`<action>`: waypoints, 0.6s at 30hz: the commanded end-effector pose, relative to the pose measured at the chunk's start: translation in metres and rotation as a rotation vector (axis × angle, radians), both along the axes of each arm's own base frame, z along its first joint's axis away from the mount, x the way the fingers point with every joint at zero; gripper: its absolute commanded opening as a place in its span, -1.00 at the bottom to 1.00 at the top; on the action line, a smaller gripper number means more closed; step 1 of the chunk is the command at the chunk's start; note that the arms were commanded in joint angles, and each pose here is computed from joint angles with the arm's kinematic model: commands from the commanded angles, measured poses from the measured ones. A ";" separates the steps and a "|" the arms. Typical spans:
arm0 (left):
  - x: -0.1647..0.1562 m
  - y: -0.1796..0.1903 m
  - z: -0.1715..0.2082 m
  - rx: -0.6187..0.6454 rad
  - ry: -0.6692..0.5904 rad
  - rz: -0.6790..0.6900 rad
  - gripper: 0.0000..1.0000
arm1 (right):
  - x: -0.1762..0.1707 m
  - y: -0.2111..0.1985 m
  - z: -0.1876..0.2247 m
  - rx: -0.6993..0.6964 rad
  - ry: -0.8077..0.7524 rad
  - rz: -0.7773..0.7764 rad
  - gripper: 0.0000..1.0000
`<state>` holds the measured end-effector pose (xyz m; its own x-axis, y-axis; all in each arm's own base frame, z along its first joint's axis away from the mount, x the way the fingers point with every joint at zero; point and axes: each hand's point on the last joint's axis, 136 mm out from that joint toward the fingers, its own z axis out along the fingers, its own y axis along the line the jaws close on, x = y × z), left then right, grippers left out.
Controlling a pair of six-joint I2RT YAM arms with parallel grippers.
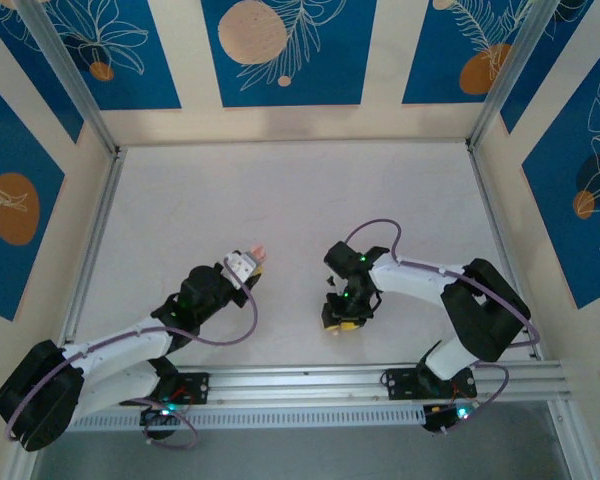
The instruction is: Insert the wireless bluetooth earbuds into the charging case
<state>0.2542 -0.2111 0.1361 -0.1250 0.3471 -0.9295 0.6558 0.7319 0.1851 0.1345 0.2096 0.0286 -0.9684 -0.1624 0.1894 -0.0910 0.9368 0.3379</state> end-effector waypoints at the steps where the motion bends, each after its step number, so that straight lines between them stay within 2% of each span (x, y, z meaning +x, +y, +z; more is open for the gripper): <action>1: 0.001 -0.002 0.014 -0.018 -0.028 0.004 -0.79 | -0.016 -0.003 0.009 0.021 0.062 -0.012 -0.18; 10: 0.000 -0.001 0.014 -0.022 -0.029 0.005 -0.79 | -0.029 0.006 0.003 0.055 0.111 -0.019 -0.24; 18: -0.001 0.001 0.014 -0.019 -0.028 0.009 -0.79 | -0.018 0.017 -0.003 0.085 0.076 -0.007 -0.25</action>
<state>0.2533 -0.2096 0.1398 -0.1195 0.3423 -0.9320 0.6521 0.7349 0.1863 0.1167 0.2201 0.0272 -0.9571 -0.1711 0.2340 -0.0653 0.9137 0.4012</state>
